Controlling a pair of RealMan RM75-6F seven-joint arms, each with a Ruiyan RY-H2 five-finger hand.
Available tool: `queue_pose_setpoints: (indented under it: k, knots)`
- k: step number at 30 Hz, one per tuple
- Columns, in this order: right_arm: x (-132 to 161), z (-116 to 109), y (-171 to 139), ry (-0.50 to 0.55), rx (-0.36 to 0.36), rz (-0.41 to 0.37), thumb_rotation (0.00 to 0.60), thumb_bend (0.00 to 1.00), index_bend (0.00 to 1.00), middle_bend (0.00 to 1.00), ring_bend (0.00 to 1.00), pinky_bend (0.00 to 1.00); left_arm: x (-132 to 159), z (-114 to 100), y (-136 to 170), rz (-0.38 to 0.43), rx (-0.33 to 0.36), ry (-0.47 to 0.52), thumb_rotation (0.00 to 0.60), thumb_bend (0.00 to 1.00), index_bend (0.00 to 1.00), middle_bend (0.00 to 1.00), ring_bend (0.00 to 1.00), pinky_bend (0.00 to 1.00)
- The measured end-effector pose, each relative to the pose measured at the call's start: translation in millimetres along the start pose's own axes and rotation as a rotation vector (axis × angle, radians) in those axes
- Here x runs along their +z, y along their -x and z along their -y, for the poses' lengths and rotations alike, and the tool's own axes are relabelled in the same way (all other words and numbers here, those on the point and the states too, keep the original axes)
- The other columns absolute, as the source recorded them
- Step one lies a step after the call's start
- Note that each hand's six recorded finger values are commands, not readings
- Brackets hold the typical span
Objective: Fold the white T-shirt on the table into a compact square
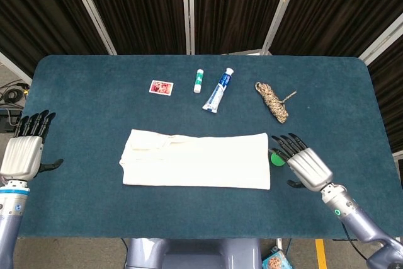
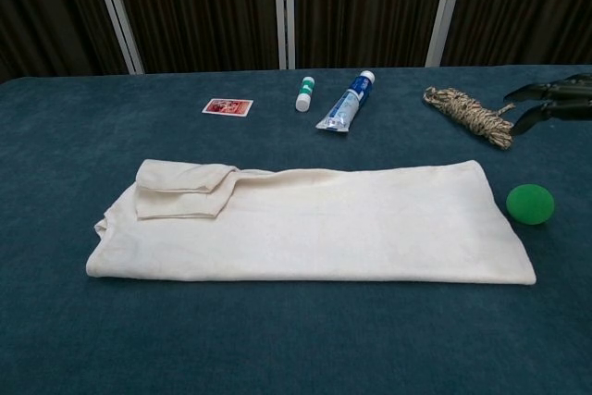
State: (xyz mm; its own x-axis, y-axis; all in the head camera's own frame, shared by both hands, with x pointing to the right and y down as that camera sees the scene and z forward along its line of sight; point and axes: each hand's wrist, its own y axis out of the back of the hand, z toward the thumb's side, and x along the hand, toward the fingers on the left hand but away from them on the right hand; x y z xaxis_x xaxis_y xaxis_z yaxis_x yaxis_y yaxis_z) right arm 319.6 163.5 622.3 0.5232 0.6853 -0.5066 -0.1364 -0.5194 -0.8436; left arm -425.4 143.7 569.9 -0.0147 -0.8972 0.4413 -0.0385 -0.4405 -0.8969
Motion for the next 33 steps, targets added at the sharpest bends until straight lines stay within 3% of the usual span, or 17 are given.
queue_pose_setpoints:
  k: [5,14,23,33]
  knots:
    - [9,14,19,-0.088,0.043,-0.108,0.600,0.00,0.31,0.00,0.00,0.00,-2,2,-2,-0.004,-0.002,-0.003,0.600,0.00,0.00,0.00,0.00,0.00]
    - [17,39,39,-0.264,0.085,-0.237,0.600,0.00,0.34,0.00,0.00,0.00,-6,4,-5,-0.016,-0.010,-0.005,0.600,0.00,0.00,0.00,0.00,0.00]
    - [7,55,54,-0.425,0.081,-0.294,0.600,0.00,0.34,0.00,0.00,0.00,-9,6,-7,-0.020,-0.018,-0.005,0.600,0.00,0.00,0.00,0.00,0.00]
    - [-2,67,67,-0.457,0.053,-0.324,0.600,0.00,0.34,0.00,0.00,0.00,-10,8,-8,-0.017,-0.029,0.000,0.600,0.00,0.00,0.00,0.00,0.00]
